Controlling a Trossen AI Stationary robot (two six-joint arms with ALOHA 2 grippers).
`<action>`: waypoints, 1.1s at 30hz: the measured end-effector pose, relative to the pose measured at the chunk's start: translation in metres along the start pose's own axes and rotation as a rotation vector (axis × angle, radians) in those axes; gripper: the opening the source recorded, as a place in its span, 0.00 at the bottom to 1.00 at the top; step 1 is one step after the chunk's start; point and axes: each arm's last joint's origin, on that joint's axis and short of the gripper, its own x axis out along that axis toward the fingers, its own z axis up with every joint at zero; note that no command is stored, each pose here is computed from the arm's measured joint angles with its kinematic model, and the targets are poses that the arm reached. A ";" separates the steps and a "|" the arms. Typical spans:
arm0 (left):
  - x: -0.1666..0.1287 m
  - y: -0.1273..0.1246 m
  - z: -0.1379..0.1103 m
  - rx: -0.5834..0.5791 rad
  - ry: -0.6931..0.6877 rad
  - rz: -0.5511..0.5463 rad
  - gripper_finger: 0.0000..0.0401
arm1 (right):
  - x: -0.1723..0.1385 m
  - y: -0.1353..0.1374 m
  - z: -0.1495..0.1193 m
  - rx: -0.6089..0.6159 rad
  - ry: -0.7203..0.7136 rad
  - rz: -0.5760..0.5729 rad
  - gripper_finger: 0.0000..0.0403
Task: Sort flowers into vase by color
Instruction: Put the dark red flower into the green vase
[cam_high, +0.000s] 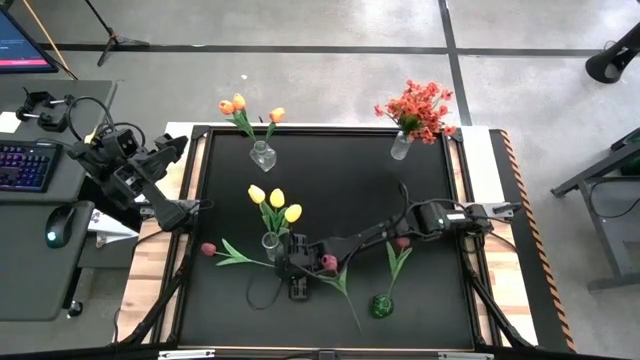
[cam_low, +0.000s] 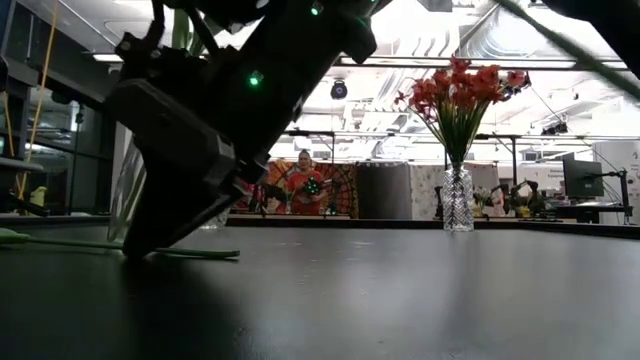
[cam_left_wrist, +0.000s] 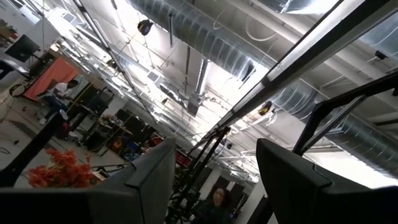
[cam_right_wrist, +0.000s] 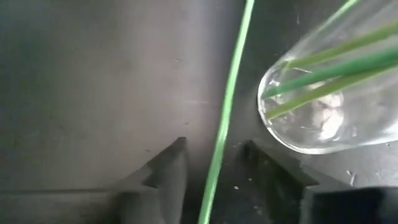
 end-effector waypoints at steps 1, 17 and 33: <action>0.000 0.000 0.000 0.000 0.000 0.000 0.52 | 0.000 0.003 -0.001 -0.007 0.000 -0.010 0.31; 0.000 0.000 0.000 0.027 0.001 0.002 0.52 | -0.052 -0.021 0.014 0.036 0.059 0.041 0.00; 0.000 -0.001 -0.006 0.120 0.039 0.004 0.52 | -0.193 -0.054 0.046 -0.003 -0.067 0.167 0.00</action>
